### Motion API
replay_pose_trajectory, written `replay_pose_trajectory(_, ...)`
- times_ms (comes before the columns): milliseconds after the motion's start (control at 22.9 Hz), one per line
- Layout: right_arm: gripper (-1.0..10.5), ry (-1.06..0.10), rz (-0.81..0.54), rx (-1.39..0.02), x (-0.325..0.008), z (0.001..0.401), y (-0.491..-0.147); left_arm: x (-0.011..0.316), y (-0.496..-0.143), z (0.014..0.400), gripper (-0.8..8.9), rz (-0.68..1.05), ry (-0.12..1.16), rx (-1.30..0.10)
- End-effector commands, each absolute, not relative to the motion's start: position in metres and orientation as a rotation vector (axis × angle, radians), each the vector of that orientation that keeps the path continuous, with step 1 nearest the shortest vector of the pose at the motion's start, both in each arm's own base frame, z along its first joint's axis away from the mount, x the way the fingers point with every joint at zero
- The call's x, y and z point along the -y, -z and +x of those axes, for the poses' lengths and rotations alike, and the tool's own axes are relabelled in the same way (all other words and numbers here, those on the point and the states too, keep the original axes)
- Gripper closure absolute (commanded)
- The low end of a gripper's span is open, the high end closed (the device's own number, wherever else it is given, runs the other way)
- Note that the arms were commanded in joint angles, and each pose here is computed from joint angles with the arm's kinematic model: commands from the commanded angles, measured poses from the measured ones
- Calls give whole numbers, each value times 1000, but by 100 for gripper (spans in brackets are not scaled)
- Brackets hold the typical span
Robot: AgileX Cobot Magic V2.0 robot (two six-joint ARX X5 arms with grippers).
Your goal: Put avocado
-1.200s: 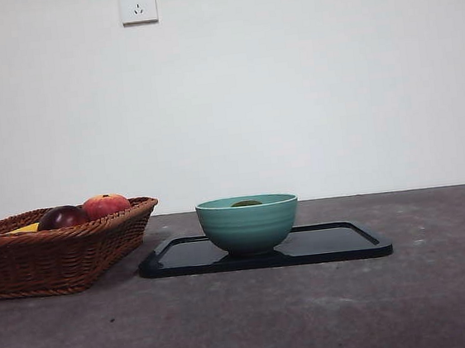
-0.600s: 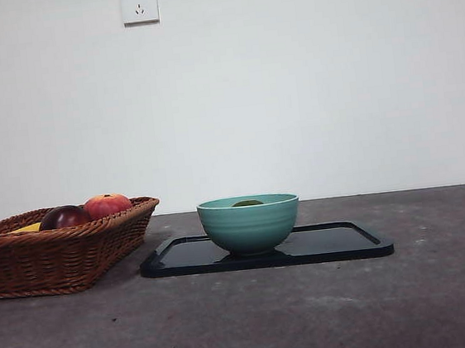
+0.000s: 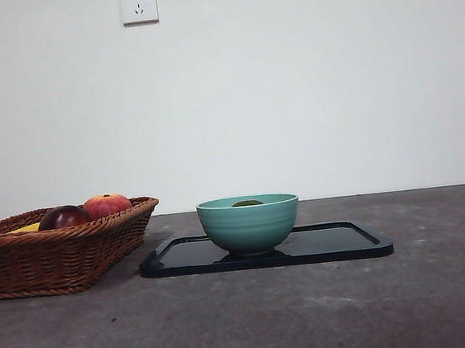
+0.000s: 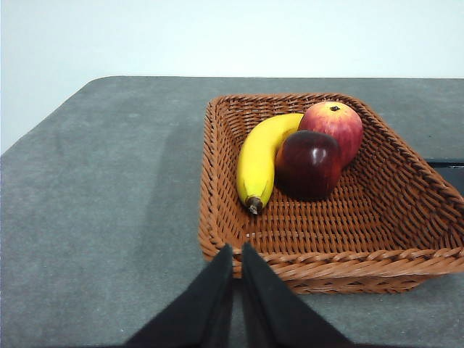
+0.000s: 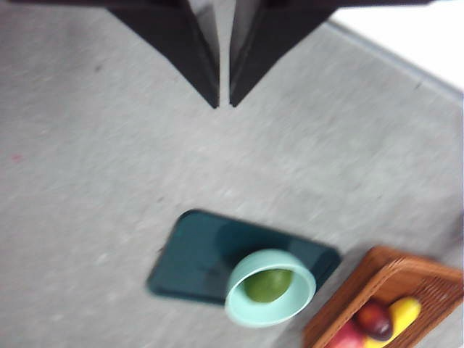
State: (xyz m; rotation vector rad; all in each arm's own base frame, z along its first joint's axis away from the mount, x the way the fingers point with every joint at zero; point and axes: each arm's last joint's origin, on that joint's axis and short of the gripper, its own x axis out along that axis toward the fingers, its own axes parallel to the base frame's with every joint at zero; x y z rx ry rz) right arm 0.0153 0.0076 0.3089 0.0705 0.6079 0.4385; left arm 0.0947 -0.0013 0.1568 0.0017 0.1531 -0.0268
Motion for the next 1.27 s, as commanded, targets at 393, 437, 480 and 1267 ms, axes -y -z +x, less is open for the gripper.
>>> replay_pose_trajectory(393,929,-257,-70,-60,-18,86,-253,1,-149,96,794,12,30,-180)
replay_pose_trajectory(437,929,-220,-64,-66,-14,88,-236,1,-149,96,794,12,30,-180)
replay_pose_trajectory(480,929,-196,-62,-69,-12,89,-227,1,-149,96,794,12,30,-180)
replay_pose_trajectory(1267,929,-20,-17,-173,2,96,-149,1,-149,96,794,12,30,-179)
